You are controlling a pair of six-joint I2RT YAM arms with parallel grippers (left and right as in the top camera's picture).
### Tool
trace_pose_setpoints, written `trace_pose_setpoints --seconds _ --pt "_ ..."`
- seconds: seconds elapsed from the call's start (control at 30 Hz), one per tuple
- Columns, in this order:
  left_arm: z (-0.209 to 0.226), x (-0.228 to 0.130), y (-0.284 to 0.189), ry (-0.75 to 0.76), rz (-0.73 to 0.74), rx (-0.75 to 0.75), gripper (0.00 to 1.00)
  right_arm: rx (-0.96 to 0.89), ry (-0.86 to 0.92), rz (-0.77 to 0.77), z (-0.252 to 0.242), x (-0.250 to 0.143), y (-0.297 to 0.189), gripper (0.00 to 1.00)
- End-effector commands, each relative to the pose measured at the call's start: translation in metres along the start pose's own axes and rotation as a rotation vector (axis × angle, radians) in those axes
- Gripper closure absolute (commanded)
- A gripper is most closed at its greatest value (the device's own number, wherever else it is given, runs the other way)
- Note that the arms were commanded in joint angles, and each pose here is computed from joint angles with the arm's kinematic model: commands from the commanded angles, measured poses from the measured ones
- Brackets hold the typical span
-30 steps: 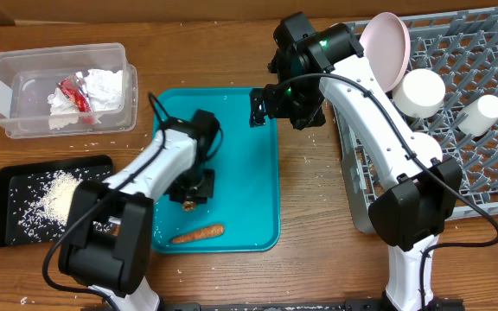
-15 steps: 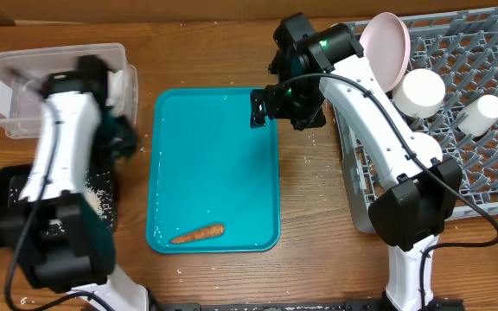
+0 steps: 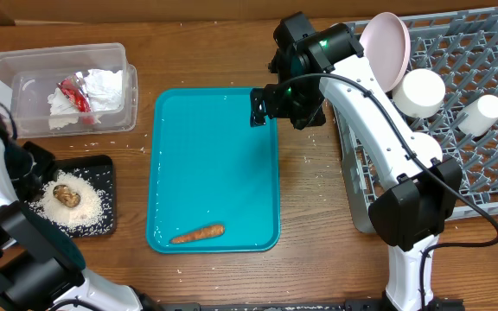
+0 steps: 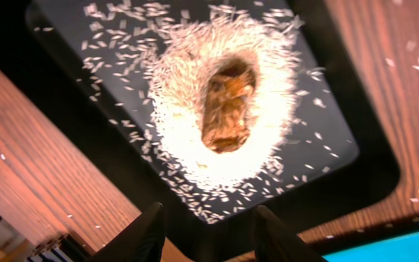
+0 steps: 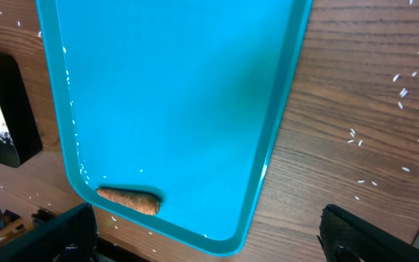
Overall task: Sort waste into correct bins and load items into the dishwasher
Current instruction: 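Carry the scrap left and drop it onto the black rice tray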
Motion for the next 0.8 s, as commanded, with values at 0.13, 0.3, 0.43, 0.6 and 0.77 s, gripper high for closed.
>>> trace_pose_setpoints --seconds 0.13,0.3,0.43,0.6,0.77 --pt "0.001 -0.007 0.008 0.024 0.073 -0.026 0.55 -0.011 -0.014 -0.047 0.002 0.001 -0.013 0.0" --pt "-0.011 -0.023 0.003 0.117 0.211 -0.184 0.56 -0.011 -0.014 -0.046 0.002 0.001 -0.013 0.0" --pt "-0.019 -0.048 -0.014 0.244 0.284 -0.278 0.55 -0.011 -0.014 -0.046 0.002 0.001 -0.013 0.0" --pt "-0.027 -0.085 -0.036 0.409 0.284 -0.272 0.51 -0.011 -0.015 -0.048 0.002 0.001 -0.013 0.0" --pt "-0.038 -0.127 -0.043 0.569 0.279 -0.179 0.44 -0.01 -0.016 -0.055 0.002 0.002 -0.013 0.0"
Point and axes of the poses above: each gripper's point midway between its finger pads, its own y axis out along the fingers, its own z axis along the line the jaws close on, x = y × z, the point moved 9 cm from there along -y, back along the fingers, and after that the axes turned 13 degrees about -y, right-handed, at the moved point
